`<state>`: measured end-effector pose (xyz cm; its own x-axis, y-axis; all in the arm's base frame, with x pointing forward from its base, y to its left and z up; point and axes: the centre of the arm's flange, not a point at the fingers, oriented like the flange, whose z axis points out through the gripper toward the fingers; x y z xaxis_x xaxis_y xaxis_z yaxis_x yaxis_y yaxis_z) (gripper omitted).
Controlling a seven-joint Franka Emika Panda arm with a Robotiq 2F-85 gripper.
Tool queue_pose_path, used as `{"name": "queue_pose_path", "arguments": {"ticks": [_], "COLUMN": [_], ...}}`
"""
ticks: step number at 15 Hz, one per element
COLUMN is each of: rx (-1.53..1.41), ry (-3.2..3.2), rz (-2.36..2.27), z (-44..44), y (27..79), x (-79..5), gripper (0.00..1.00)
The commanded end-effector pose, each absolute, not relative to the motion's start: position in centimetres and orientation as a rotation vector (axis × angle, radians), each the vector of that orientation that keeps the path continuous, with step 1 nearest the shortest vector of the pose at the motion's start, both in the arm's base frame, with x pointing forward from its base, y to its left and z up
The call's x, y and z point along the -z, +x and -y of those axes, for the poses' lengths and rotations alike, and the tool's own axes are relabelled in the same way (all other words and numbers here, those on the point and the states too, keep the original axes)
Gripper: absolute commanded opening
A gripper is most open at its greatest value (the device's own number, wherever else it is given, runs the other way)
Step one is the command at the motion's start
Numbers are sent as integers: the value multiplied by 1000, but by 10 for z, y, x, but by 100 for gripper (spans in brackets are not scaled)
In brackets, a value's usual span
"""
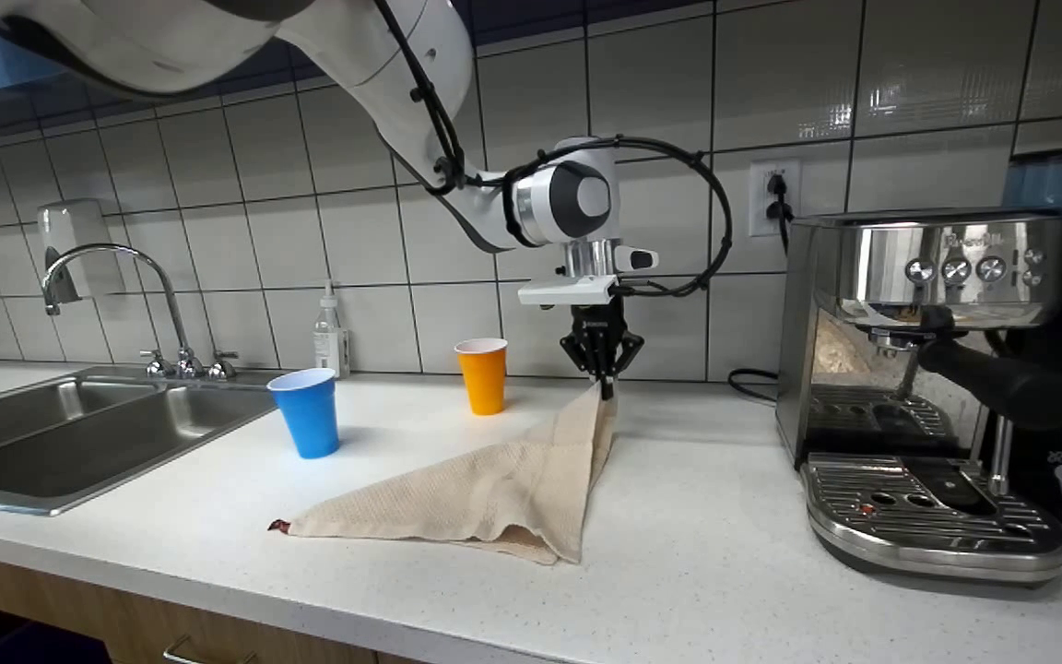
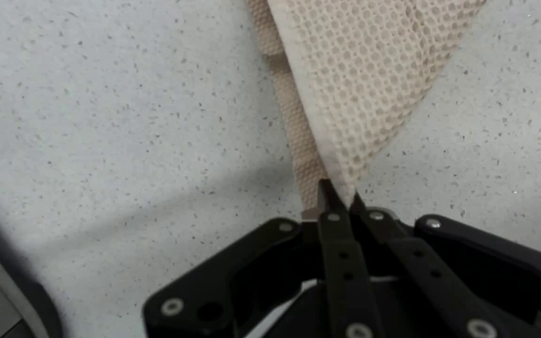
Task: Fold the towel
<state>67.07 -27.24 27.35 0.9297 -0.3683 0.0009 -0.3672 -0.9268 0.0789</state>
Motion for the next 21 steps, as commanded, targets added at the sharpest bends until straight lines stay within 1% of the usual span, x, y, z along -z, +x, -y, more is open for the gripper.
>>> {"name": "queue_pose_path", "arguments": {"ticks": [1,9,21], "rx": [-18,-68,-9], "ry": [2993,2978,3014], "rz": [552,506,309], "z": [266,244,220], "y": [656,631,584], "x": [-300,-325,-348], "gripper": [1,1,1]}}
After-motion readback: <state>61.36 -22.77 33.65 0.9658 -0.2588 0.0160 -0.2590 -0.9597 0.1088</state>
